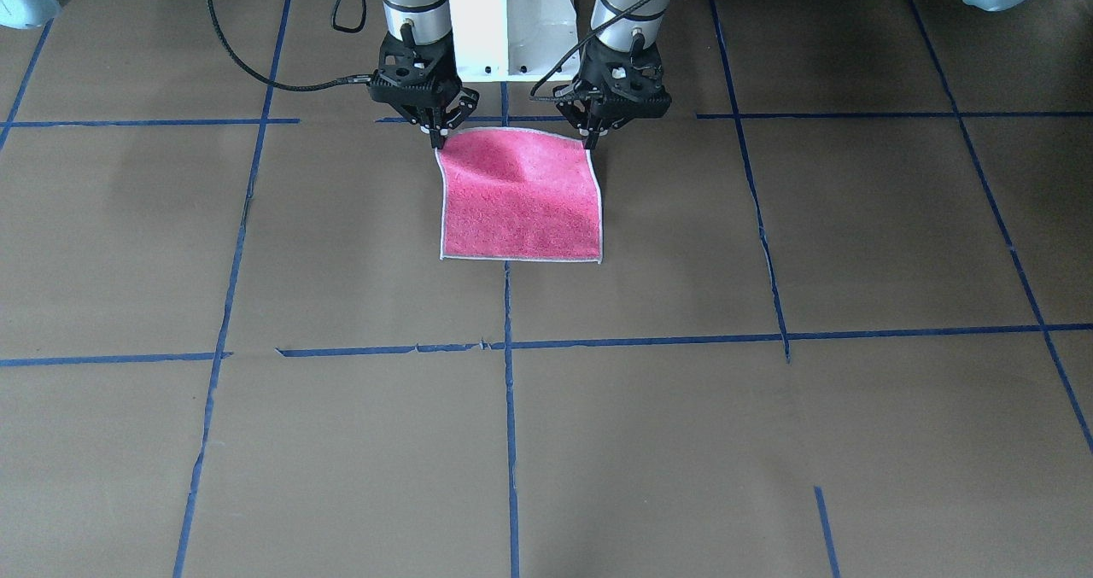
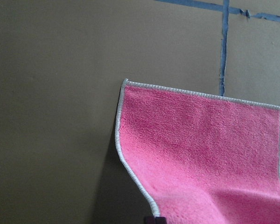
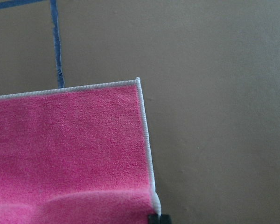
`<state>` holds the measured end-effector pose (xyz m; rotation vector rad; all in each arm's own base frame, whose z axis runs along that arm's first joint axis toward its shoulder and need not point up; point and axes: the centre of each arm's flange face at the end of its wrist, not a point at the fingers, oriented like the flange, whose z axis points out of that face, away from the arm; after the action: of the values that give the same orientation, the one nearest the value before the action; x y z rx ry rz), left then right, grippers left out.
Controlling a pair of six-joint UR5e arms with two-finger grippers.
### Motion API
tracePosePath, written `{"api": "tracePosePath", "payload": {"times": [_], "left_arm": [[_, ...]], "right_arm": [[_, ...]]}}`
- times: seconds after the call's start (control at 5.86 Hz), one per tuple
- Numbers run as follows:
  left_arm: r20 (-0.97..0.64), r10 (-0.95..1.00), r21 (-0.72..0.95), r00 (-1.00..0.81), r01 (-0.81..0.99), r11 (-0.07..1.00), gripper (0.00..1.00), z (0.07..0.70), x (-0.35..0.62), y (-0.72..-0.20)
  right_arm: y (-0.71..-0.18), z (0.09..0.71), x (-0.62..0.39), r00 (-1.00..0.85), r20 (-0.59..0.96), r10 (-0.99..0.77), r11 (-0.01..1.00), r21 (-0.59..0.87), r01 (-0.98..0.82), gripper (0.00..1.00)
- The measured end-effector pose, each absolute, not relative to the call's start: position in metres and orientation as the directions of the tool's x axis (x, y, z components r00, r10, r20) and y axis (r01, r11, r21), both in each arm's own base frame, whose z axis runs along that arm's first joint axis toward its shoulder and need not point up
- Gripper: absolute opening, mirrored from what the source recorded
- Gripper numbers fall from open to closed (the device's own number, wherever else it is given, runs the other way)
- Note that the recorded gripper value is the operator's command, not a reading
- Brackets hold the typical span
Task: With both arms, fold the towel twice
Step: 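Lift the near edge with both grippers and fold it over the far edge, then raise the right gripper away while the left gripper moves to the strip end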
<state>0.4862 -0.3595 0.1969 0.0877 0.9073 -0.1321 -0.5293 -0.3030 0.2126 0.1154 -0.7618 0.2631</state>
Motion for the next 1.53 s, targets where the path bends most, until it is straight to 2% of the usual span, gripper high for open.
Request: {"api": "tracePosePath", "payload": {"times": [0.51,1.02,1.19,1.36,1.53], "left_arm": [[-0.763,-0.086,0.031,0.641,0.17,0.985,0.0,0.202,0.504,-0.392],[-0.747,-0.082,0.043,0.66,0.171,0.984,0.0,0.209,0.51,-0.409],[-0.74,-0.083,0.045,0.667,0.171,0.984,0.01,0.213,0.512,-0.414],[-0.736,-0.086,0.044,0.671,0.175,0.984,0.11,0.215,0.513,-0.419],[-0.73,-0.097,0.044,0.677,0.188,0.981,0.75,0.216,0.514,-0.432]], "right_arm": [[-0.326,0.22,-0.531,0.703,0.676,0.22,0.951,0.011,-0.309,0.09],[-0.377,0.214,-0.55,0.691,0.672,0.266,0.929,0.011,-0.369,0.1],[-0.393,0.225,-0.559,0.679,0.681,0.273,0.924,0.012,-0.383,0.26],[-0.406,0.232,-0.565,0.669,0.689,0.279,0.918,0.012,-0.395,0.66],[-0.423,0.232,-0.566,0.668,0.688,0.284,0.914,0.018,-0.406,1.0]]}}
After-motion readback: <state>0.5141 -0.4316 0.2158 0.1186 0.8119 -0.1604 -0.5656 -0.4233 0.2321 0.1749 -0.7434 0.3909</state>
